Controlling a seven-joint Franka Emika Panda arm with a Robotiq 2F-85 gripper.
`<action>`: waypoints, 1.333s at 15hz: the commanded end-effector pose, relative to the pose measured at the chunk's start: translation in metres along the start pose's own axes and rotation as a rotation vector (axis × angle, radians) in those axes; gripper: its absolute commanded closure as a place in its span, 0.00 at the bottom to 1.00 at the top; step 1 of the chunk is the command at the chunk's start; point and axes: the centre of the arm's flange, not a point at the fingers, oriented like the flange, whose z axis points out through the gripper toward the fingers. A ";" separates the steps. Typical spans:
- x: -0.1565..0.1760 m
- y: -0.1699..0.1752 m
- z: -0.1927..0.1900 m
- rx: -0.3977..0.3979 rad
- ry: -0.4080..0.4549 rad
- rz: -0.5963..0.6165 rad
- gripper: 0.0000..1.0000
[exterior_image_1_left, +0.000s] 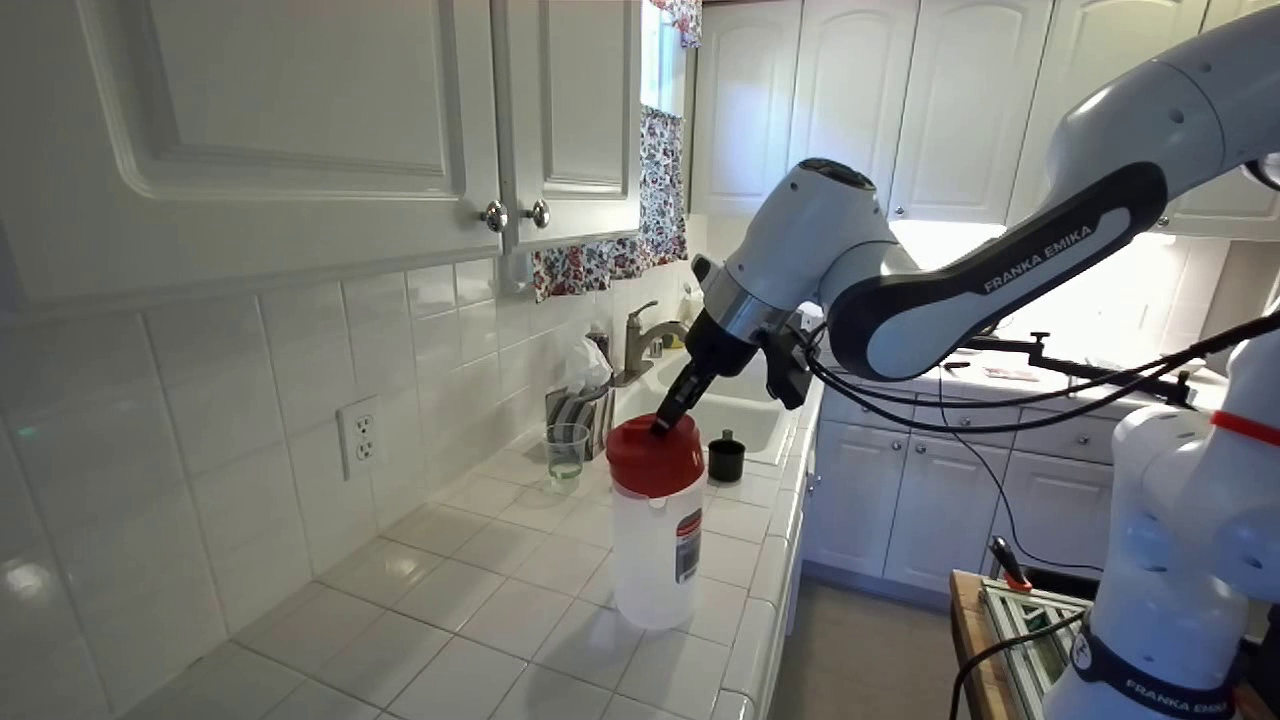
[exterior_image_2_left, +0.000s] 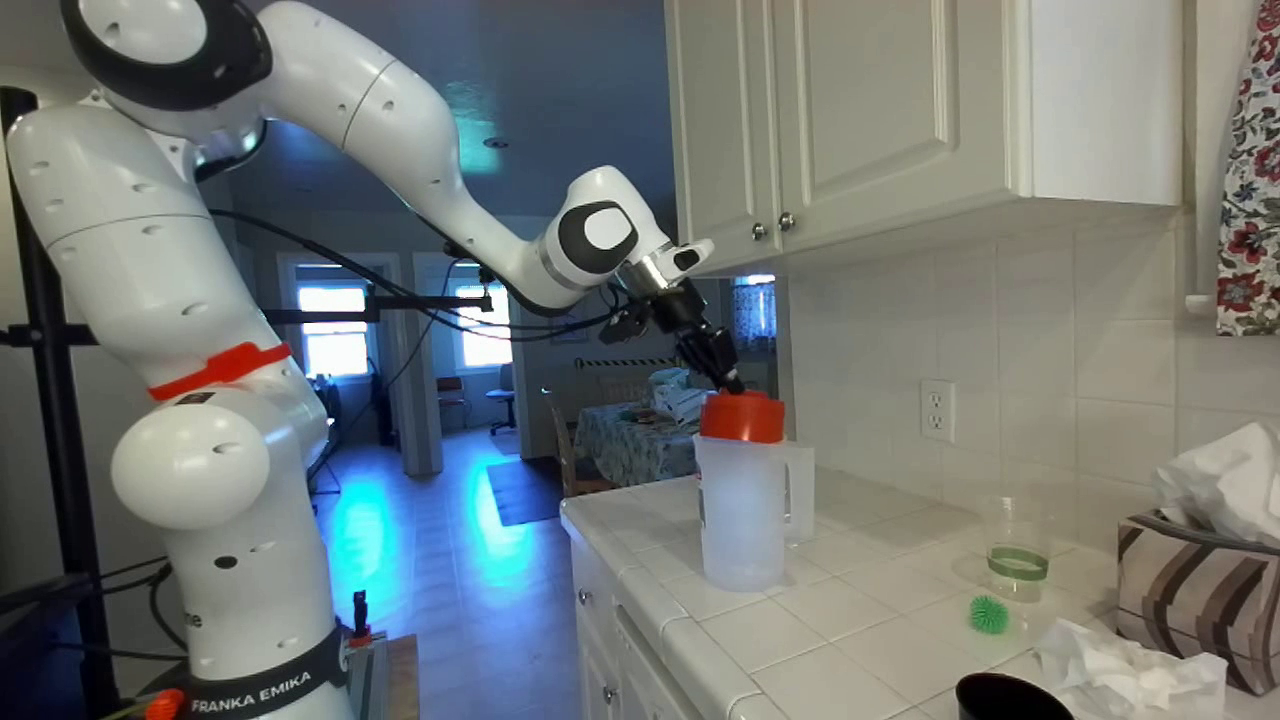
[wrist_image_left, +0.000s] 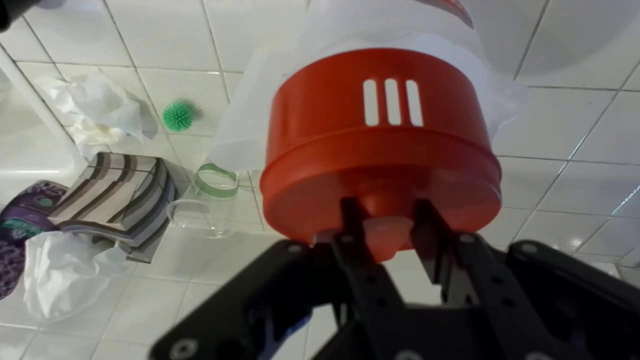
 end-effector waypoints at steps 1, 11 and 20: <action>-0.004 -0.002 0.003 -0.004 0.023 -0.003 0.92; -0.007 -0.001 -0.012 0.011 0.039 -0.001 0.92; -0.011 -0.005 -0.021 -0.007 0.106 0.006 0.92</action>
